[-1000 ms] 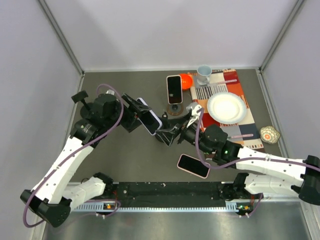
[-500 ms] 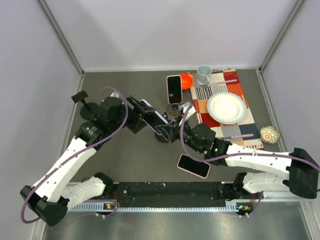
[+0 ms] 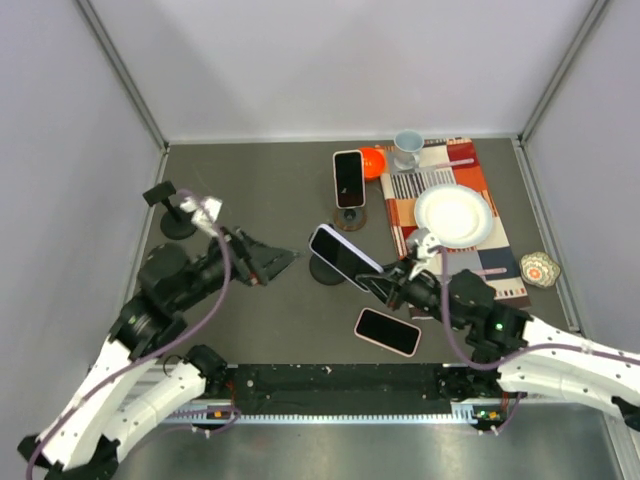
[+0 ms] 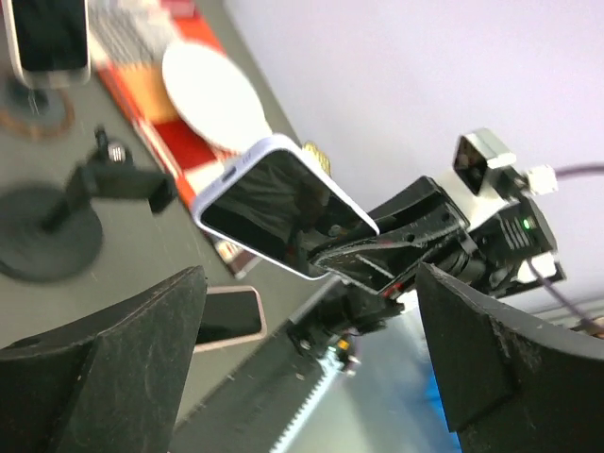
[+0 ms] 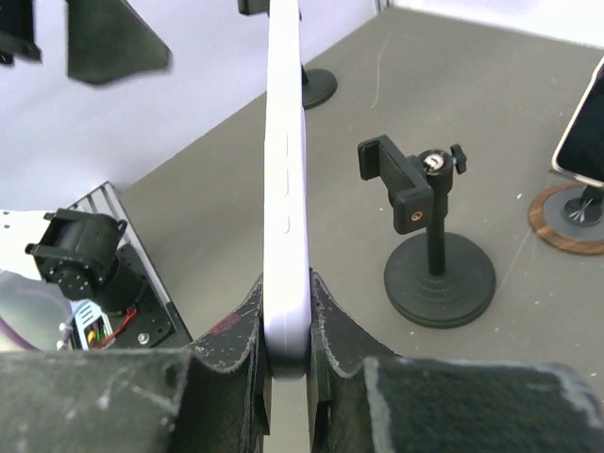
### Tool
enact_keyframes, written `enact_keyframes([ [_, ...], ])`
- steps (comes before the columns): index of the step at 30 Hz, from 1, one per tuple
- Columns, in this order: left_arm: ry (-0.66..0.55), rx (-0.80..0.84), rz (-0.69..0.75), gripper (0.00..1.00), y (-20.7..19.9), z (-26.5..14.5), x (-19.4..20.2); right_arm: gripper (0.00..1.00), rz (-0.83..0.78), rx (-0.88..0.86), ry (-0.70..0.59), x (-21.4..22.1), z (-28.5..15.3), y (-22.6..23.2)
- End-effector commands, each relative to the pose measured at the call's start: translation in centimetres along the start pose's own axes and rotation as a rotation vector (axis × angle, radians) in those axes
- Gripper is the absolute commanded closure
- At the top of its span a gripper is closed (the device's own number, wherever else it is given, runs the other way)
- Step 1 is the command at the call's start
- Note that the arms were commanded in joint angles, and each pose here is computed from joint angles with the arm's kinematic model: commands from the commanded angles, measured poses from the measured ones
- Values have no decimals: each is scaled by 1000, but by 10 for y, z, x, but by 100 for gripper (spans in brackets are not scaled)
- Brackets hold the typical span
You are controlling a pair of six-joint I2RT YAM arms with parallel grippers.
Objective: Place the phone on the phone stand
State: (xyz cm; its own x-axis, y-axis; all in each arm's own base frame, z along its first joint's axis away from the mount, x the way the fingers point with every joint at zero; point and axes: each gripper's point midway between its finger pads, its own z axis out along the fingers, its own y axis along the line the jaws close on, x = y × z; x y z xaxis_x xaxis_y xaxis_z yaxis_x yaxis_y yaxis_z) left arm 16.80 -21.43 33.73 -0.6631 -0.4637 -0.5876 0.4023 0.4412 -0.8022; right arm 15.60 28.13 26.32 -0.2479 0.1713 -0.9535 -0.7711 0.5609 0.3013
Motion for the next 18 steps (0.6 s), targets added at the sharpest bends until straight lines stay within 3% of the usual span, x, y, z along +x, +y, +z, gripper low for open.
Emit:
enact_keyframes([
  [1, -199, 115, 474, 2, -41, -52, -40, 100, -120, -82, 10, -15, -32, 9],
  [6, -82, 72, 681, 2, -45, -58, -40, 100, -235, -115, 203, 0, -50, 10],
  [8, 68, 92, 702, 2, -37, -42, -21, 100, -240, -214, 268, 1, -56, 28],
  [10, 180, 156, 700, 2, -40, -32, -6, 100, -223, -231, 383, 18, -56, 31],
  [13, 327, 305, 676, 2, -48, -27, 23, 100, -208, -329, 457, 25, -57, 49],
  [18, 469, 414, 603, 3, -35, -18, 57, 100, -217, -358, 479, 32, -56, 52],
])
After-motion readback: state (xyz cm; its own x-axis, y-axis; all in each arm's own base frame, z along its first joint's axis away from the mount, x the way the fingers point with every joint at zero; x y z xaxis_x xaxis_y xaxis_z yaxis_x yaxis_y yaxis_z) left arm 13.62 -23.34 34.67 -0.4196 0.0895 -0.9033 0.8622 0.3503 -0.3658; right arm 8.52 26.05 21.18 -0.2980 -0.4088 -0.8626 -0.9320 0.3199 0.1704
